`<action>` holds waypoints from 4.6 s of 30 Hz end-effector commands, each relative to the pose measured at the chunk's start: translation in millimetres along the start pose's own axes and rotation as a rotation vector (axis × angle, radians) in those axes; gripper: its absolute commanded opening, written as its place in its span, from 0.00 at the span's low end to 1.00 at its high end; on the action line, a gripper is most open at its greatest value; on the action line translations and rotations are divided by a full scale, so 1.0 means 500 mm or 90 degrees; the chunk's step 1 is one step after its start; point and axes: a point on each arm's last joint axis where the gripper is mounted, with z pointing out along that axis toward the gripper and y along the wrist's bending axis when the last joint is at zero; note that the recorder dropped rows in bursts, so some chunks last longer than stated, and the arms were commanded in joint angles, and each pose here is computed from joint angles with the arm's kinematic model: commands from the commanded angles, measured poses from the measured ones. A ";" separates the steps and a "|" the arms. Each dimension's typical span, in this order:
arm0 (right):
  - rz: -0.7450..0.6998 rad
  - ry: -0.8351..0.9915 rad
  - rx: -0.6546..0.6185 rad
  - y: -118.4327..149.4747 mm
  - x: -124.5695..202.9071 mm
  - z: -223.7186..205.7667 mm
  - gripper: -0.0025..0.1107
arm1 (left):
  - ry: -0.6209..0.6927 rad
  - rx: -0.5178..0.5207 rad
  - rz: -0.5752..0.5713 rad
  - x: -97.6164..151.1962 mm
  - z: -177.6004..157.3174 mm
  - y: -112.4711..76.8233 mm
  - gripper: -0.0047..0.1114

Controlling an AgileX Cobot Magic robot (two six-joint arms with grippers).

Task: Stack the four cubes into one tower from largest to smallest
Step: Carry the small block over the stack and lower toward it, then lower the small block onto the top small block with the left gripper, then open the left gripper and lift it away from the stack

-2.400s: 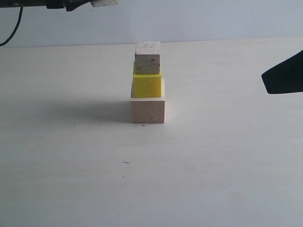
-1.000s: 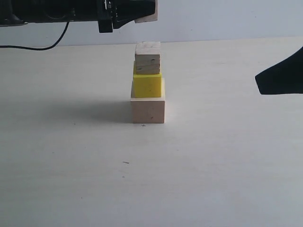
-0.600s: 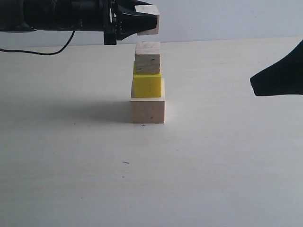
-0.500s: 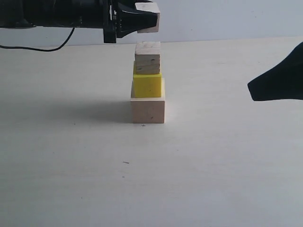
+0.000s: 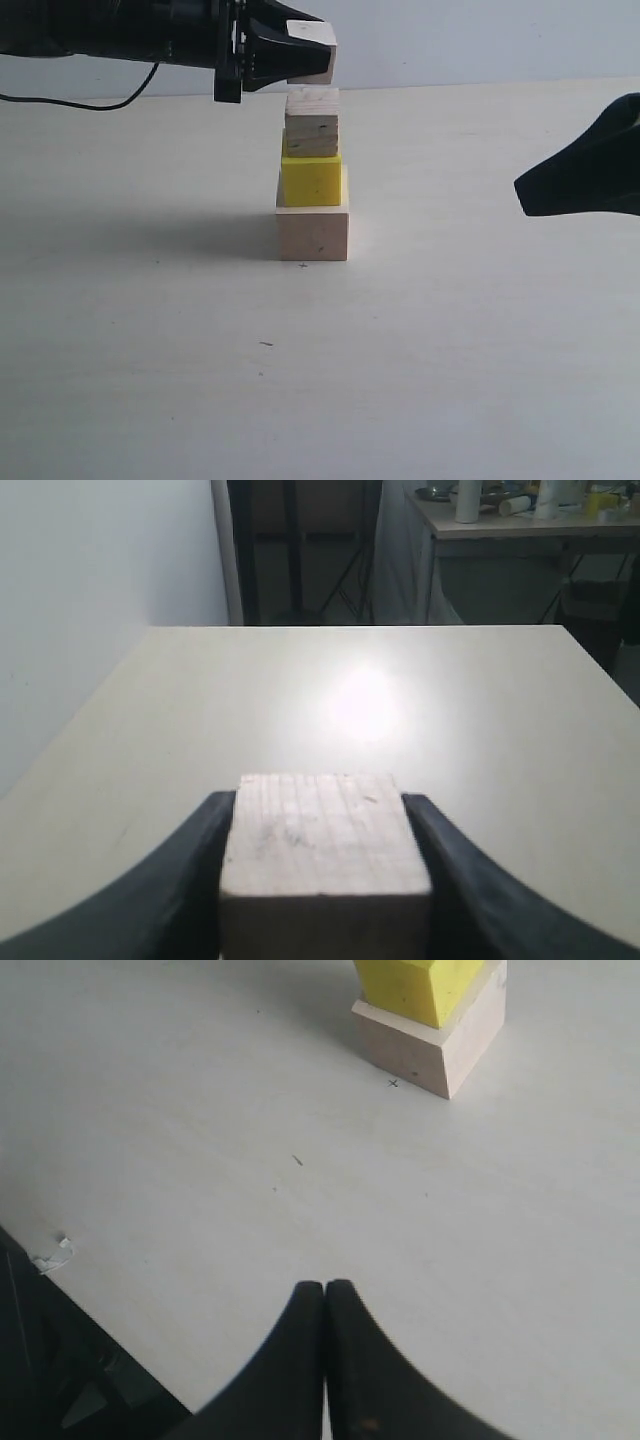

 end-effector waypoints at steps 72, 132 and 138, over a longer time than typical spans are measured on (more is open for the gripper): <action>-0.005 0.001 0.004 -0.004 -0.003 0.006 0.02 | -0.011 0.005 -0.010 0.031 0.017 0.007 0.57; -0.006 0.002 0.005 -0.004 -0.003 0.006 0.02 | 0.016 -0.012 -0.071 0.022 -0.026 0.018 0.60; -0.006 0.002 0.005 -0.004 -0.003 0.006 0.02 | 0.014 -0.014 -0.065 0.000 -0.032 0.013 0.60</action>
